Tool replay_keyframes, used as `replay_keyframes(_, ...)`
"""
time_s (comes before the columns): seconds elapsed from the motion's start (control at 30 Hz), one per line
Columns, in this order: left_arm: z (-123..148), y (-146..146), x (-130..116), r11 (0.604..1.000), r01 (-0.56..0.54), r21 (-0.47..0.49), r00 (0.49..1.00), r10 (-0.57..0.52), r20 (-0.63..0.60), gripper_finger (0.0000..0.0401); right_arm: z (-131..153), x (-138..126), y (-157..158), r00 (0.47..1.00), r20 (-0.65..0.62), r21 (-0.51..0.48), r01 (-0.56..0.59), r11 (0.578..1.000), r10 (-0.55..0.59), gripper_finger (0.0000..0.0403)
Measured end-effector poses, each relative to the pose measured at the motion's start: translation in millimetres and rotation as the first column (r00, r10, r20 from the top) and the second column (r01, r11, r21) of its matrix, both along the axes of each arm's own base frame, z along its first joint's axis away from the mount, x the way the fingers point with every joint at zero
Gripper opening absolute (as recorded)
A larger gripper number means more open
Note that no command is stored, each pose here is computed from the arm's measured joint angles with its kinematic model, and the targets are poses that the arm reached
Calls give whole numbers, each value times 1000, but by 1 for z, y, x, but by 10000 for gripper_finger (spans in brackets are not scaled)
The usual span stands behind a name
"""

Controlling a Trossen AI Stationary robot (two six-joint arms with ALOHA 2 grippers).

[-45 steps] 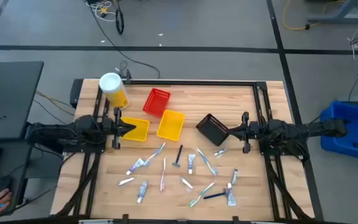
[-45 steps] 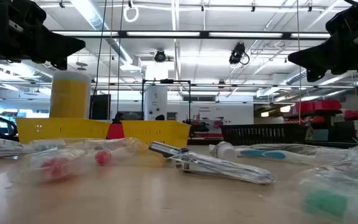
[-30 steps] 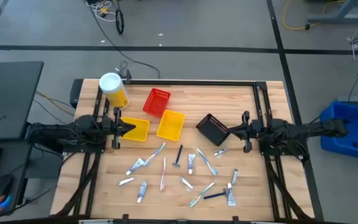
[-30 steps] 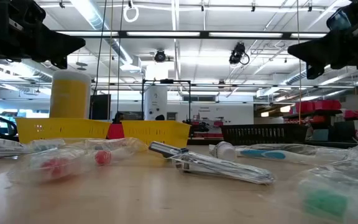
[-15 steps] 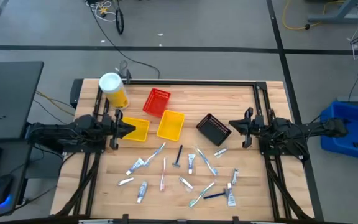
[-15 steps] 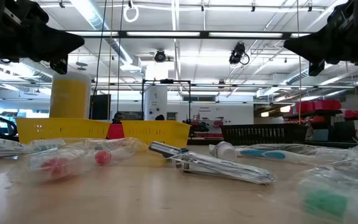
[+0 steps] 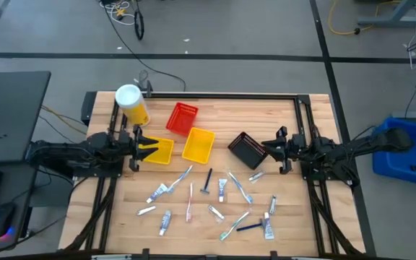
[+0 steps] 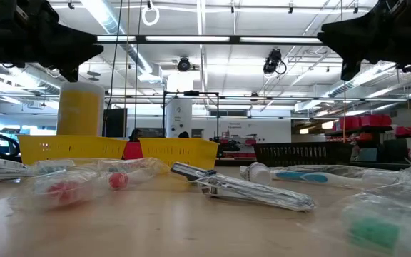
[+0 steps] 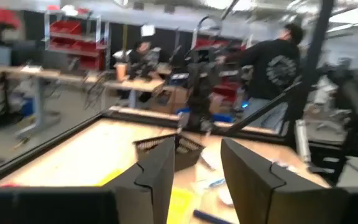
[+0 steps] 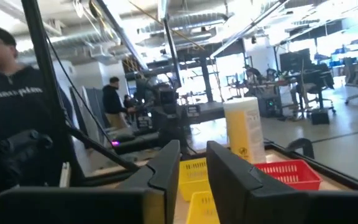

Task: Pick & Place Travel size toiletries
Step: Put the white toothpaste into the left yellow bin

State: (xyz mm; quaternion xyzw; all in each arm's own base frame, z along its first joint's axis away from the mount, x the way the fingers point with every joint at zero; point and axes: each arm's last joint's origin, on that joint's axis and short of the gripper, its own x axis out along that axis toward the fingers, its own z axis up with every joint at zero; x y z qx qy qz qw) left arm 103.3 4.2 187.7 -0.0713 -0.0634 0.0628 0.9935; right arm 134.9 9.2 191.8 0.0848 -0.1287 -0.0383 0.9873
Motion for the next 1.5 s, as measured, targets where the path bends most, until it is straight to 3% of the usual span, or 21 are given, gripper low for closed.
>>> replay_keyframes(0.23,7,1,17,999,-29,-36,990,24,-138,146,27,40,4,998,-46,-164,36,986,-44,136)
replay_keyframes(0.47,34,-5,42,997,56,-60,954,-71,-293,146,28,86,9,986,-158,-194,18,981,-49,174)
replay_keyframes(0.73,57,-23,65,985,59,-163,792,-145,-593,146,-1,112,12,952,-302,-209,-12,978,-53,208)
replay_keyframes(1.0,46,-61,78,936,67,-346,651,-304,-695,145,-18,118,13,929,-369,-150,-20,988,-38,210)
replay_keyframes(1.17,27,-86,77,899,-16,-438,546,-360,-756,145,-24,120,14,920,-390,-138,-38,990,-19,195)
replay_keyframes(1.37,3,-109,72,900,-107,-422,398,-350,-848,145,-24,120,16,920,-390,-98,-73,992,30,177)
replay_keyframes(1.5,-12,-117,72,897,-195,-398,335,-320,-886,145,-24,120,16,920,-390,-93,-73,993,31,168)
